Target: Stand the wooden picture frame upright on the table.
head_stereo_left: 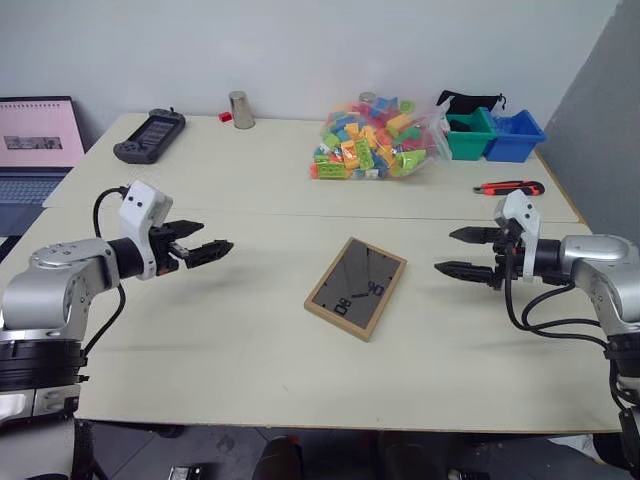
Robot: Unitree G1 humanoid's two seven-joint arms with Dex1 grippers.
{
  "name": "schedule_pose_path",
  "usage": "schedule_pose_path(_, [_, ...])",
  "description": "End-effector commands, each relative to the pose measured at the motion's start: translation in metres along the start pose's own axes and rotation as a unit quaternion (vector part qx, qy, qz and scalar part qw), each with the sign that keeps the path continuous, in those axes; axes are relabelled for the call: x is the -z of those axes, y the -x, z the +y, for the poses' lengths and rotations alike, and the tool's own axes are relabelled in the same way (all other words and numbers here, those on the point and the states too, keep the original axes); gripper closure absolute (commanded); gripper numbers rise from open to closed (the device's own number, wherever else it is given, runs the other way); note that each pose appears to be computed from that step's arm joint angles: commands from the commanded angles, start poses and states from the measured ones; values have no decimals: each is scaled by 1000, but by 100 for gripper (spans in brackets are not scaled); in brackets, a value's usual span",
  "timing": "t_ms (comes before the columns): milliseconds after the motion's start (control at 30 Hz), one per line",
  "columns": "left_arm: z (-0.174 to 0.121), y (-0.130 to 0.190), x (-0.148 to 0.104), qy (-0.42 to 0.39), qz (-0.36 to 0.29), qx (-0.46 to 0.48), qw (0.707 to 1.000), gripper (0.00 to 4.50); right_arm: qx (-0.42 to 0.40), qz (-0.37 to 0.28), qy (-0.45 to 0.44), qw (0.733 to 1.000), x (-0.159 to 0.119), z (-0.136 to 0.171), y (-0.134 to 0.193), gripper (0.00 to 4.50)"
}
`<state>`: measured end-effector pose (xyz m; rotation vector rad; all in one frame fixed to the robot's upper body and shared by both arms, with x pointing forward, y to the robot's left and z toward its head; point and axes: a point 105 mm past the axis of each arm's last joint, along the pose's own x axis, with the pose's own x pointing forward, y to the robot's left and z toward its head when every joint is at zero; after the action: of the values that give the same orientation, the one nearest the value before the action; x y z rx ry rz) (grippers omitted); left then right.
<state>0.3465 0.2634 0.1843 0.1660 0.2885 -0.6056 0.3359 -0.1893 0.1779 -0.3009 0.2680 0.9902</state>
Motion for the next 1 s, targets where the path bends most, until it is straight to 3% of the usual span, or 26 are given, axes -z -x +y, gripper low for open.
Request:
schedule_pose_path(33, [-3, 3, -9, -10, -13, 4, 1000, 0, -2, -13, 9, 1000, -10, 2, 6, 5])
schedule_pose_path(533, [-30, -21, 11, -49, 24, 46, 997, 0, 12, 28, 27, 999, 17, 2, -2, 5])
schedule_pose_path(633, [-42, -29, 9, -67, 12, 71, 995, 40, 9, 23, 23, 999, 21, 8, -7, 46])
schedule_pose_path(1000, [-69, -69, 30, -120, 9, 107, 987, 265, 37, 42, 49, 997, 41, 8, -35, 287])
